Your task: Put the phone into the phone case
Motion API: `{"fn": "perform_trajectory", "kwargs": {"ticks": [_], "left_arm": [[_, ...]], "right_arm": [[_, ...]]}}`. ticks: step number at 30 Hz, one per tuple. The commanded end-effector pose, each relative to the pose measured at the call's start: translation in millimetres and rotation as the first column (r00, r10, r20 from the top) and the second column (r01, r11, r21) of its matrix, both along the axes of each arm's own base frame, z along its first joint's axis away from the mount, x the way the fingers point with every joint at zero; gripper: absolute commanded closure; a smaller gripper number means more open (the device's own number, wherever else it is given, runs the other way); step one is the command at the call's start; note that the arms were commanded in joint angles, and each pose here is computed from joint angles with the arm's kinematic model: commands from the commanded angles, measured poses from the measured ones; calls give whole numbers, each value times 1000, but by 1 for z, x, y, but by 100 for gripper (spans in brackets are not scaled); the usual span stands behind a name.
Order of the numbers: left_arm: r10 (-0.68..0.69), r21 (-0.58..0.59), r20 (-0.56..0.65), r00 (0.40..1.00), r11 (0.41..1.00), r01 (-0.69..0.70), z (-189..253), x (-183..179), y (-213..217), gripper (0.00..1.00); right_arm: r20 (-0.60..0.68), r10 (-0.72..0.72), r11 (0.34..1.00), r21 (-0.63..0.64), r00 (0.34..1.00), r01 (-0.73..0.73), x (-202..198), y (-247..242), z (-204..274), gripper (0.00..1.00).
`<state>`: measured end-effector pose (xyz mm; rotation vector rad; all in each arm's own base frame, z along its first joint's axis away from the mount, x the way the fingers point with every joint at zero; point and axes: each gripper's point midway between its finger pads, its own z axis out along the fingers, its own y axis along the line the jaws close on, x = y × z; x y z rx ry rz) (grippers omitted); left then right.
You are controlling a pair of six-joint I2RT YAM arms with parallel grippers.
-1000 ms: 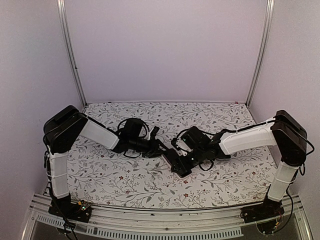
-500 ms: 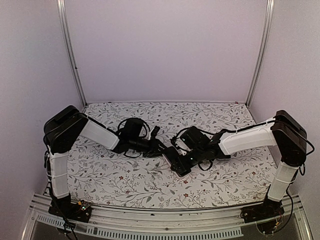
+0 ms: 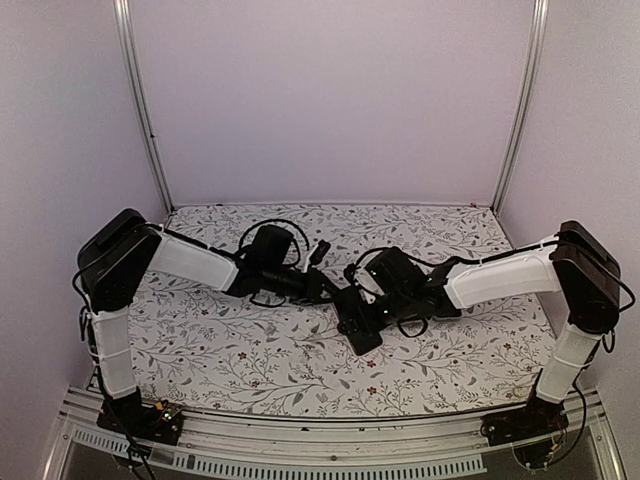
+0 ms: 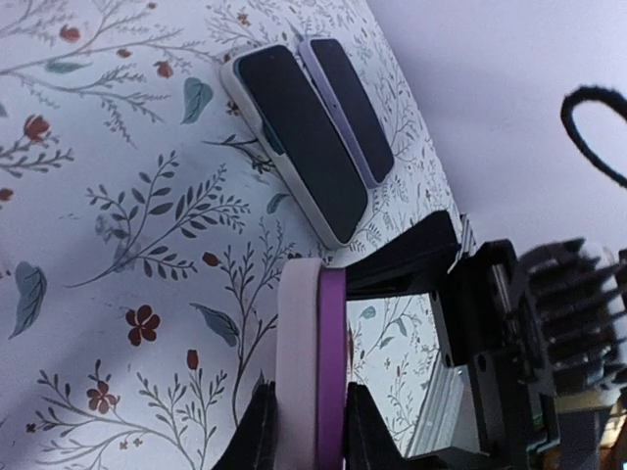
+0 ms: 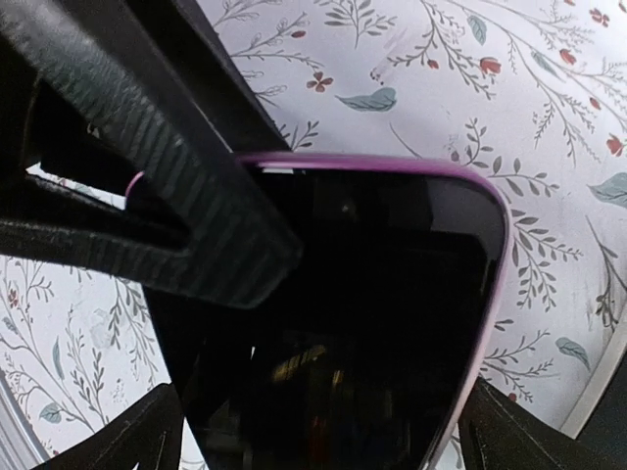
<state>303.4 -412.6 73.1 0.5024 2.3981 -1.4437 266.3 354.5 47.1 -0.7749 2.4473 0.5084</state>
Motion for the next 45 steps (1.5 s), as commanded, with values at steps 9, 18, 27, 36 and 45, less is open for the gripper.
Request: {"fn": "perform_trajectory", "kwargs": {"ticks": [9,18,27,36,45], "left_arm": [[-434,318,495,753,897,307,20,-76,3,100],[-496,423,657,567,866,266,29,-94,-10,100],[-522,440,665,534,852,285,26,-104,-22,100],[-532,457,659,532,845,278,24,-97,-28,100],[-547,466,644,535,835,292,18,-98,-31,100]], "right_arm": [[274,442,815,274,854,-510,-52,-26,122,1],[340,515,719,328,787,-613,-56,-43,150,1],[248,592,676,365,767,-640,-59,-33,118,31],[243,577,689,367,780,-625,-61,-34,105,50],[213,568,721,336,795,-606,-64,-39,94,70]]}}
